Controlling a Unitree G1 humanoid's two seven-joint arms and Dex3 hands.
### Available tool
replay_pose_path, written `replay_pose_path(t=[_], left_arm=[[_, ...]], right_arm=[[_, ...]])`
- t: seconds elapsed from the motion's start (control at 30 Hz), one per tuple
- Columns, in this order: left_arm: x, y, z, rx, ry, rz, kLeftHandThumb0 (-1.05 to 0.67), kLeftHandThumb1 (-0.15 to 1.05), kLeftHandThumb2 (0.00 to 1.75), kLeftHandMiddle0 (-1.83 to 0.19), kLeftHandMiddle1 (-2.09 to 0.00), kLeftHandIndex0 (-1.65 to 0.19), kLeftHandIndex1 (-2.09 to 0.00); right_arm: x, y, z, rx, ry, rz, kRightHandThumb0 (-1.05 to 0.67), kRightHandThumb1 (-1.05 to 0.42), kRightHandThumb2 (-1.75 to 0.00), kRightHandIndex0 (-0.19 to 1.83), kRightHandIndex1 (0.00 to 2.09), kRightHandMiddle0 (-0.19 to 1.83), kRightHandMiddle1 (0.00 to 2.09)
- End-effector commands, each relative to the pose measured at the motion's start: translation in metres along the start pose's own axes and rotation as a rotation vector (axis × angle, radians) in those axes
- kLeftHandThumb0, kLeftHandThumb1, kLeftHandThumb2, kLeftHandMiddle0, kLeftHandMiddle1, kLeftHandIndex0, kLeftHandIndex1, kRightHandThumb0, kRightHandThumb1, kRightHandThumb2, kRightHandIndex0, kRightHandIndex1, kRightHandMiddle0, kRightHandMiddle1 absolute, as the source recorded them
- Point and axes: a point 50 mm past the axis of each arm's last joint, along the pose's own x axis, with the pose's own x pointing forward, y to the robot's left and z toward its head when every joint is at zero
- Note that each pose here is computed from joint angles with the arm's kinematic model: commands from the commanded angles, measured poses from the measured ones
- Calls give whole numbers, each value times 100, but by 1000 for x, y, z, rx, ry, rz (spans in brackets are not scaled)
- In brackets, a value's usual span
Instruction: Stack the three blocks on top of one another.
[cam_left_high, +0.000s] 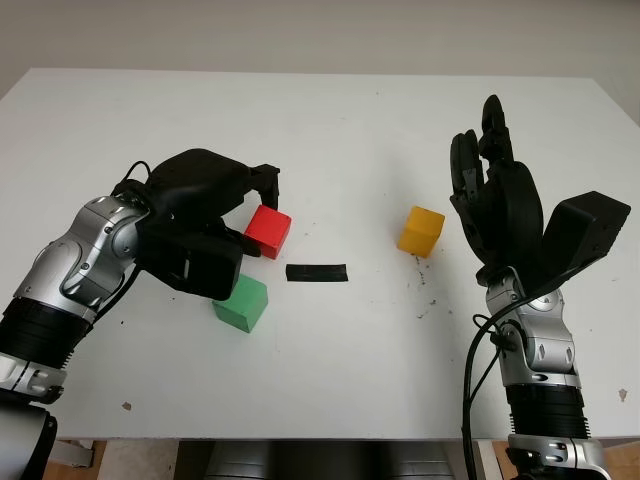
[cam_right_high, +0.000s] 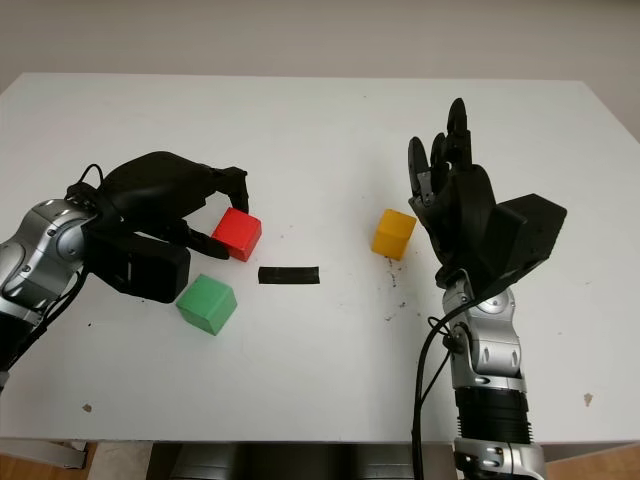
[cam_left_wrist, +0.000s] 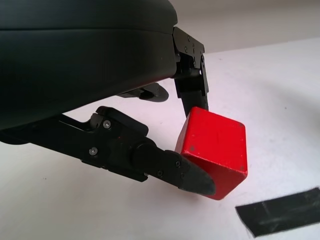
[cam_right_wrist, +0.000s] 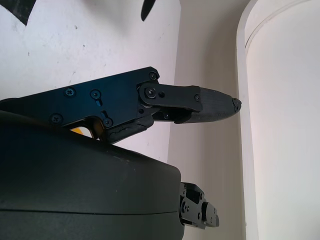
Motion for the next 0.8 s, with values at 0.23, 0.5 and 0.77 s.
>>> replay_pose_path(t=[0.23,0.5,0.77], left_arm=[[11,33,23,-102,-116,-40,-38,104,6,-33,-5,-21,-167],[26,14,37,-240,-161,-110,-40,103,5,-32,-5,-27,-172],[27,-4,41,-322,-135,-114,-37,104,6,-30,-4,-18,-181]], right_arm=[[-1,1,5,-8,-19,-1,-67,-105,-43,-19,4,-19,4],[-3,3,4,0,-20,-9,-66,-105,-42,-19,4,-19,3],[-5,0,4,-9,-20,-18,-67,-105,-41,-19,4,-19,4]])
